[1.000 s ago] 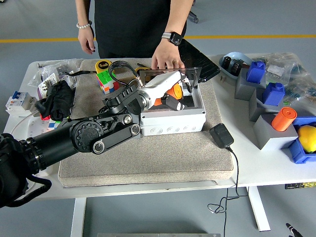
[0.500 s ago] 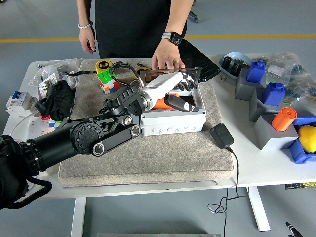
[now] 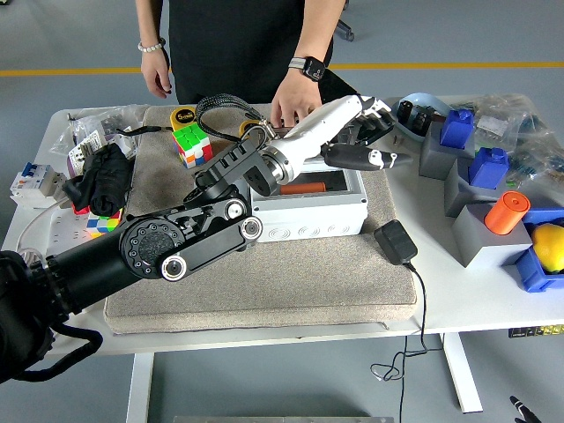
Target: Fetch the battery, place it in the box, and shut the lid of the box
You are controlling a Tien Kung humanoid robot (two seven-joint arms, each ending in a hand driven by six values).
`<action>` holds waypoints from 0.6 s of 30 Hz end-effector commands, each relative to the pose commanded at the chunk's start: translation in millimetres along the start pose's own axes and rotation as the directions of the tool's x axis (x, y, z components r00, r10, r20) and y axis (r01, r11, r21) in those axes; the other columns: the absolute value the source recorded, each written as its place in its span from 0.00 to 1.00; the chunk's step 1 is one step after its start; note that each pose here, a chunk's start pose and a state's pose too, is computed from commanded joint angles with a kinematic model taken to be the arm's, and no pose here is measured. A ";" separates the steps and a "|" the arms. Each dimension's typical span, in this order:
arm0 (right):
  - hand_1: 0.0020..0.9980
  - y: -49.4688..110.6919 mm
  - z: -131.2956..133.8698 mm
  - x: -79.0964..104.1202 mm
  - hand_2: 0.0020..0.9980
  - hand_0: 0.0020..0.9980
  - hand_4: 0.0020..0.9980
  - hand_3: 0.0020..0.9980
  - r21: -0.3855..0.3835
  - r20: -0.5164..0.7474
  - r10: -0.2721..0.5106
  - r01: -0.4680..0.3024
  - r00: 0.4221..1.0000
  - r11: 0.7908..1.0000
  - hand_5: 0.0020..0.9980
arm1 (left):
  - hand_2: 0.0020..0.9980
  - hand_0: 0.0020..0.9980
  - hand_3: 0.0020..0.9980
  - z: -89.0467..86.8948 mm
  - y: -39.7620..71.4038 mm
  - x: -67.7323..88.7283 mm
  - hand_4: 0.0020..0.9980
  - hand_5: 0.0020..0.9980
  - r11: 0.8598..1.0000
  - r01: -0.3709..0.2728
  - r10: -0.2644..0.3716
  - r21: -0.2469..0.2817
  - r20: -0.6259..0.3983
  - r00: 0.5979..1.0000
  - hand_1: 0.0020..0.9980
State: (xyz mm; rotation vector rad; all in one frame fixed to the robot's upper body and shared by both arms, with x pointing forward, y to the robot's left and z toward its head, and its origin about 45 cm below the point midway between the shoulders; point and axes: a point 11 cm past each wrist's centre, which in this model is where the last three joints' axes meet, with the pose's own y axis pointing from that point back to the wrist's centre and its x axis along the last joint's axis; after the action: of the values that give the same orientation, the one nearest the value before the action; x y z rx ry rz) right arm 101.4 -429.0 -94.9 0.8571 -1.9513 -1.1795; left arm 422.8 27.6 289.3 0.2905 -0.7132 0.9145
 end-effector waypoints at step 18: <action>0.68 0.0 0.6 0.5 0.67 0.71 0.97 0.60 -0.001 0.002 0.002 -0.002 1.000 1.000 0.49 | 0.72 0.73 0.74 -52.1 4.3 -0.6 1.00 0.64 0.952 0.083 -0.113 0.295 0.087 0.990 0.74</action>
State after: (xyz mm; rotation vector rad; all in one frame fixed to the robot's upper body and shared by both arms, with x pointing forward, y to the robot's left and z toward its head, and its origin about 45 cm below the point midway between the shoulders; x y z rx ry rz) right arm 100.7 -429.2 -95.0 0.8541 -1.9522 -1.1807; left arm 441.9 56.6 250.2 0.6329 -0.6515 0.9141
